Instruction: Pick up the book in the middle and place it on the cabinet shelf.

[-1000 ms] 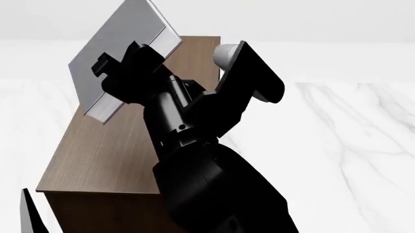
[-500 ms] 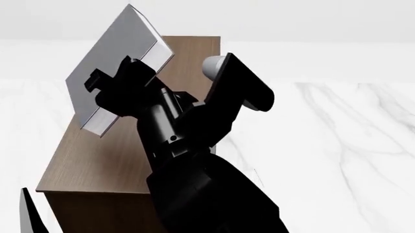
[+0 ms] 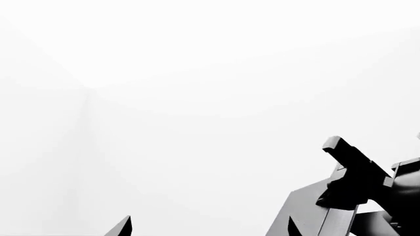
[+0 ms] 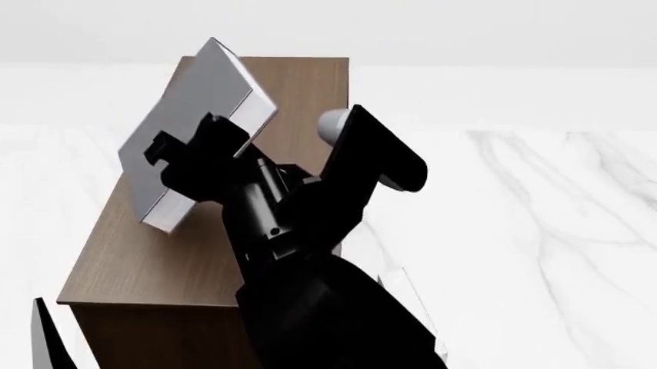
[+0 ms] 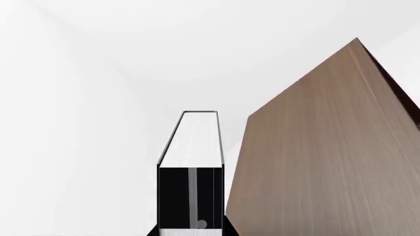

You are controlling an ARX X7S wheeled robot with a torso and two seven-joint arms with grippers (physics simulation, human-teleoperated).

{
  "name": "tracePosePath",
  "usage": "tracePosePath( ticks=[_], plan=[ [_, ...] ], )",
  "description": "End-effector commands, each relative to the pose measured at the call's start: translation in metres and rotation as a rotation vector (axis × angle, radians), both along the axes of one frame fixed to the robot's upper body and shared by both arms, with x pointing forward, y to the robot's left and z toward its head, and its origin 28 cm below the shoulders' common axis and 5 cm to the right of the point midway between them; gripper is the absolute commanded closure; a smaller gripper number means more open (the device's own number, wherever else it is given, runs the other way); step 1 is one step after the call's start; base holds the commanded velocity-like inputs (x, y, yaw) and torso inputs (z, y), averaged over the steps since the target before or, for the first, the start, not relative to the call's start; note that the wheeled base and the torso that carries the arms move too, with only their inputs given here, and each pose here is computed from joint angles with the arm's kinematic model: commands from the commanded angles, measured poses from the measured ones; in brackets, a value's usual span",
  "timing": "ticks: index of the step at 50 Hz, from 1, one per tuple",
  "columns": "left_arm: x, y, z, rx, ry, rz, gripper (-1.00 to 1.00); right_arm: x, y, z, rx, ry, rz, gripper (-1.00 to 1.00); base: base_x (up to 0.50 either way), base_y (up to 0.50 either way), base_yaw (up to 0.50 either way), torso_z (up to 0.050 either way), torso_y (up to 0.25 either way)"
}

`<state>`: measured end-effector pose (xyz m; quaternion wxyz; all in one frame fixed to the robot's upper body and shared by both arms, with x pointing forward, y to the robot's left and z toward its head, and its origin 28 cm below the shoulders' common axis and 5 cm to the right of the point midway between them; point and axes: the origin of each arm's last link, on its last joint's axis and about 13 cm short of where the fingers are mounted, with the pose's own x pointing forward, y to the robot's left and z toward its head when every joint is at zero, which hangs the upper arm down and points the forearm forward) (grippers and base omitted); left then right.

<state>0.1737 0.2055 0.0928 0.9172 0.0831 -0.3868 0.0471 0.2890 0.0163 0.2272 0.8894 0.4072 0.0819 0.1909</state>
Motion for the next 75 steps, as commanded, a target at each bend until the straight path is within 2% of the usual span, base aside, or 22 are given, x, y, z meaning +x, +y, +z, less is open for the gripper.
tracePosePath(
  ticks=[1,17,24,31,43,44,75],
  plan=[
    [0.002,0.002,0.001,-0.007,-0.005,0.009,-1.0,0.004,-0.002,0.005,0.051,-0.043,-0.001,1.0,0.0,0.0,0.0,0.0,0.0],
    [0.003,0.002,0.0,-0.006,0.003,0.009,-1.0,0.01,-0.003,-0.004,0.051,-0.011,-0.016,1.0,0.0,0.0,0.0,0.0,0.001],
    [0.003,0.002,-0.001,-0.005,0.008,0.01,-1.0,0.012,-0.002,-0.012,-0.012,-0.019,-0.043,1.0,0.0,0.0,0.0,0.001,0.001],
    [0.003,0.002,-0.001,-0.004,0.008,0.009,-1.0,0.011,-0.002,-0.014,-0.039,-0.029,-0.05,1.0,0.0,0.0,0.0,0.0,0.0],
    [0.003,0.002,-0.001,-0.006,0.008,0.011,-1.0,0.008,-0.001,-0.021,-0.153,-0.088,-0.08,1.0,0.0,0.0,0.0,0.0,0.0],
    [0.003,0.002,-0.001,-0.007,0.008,0.012,-1.0,0.009,-0.001,-0.021,-0.163,-0.094,-0.086,-1.0,0.0,0.0,0.0,0.0,0.0],
    [0.003,0.001,-0.001,-0.006,0.01,0.007,-1.0,0.017,-0.013,-0.021,-0.201,-0.175,-0.18,-1.0,0.0,0.0,0.0,0.0,0.001]
  ],
)
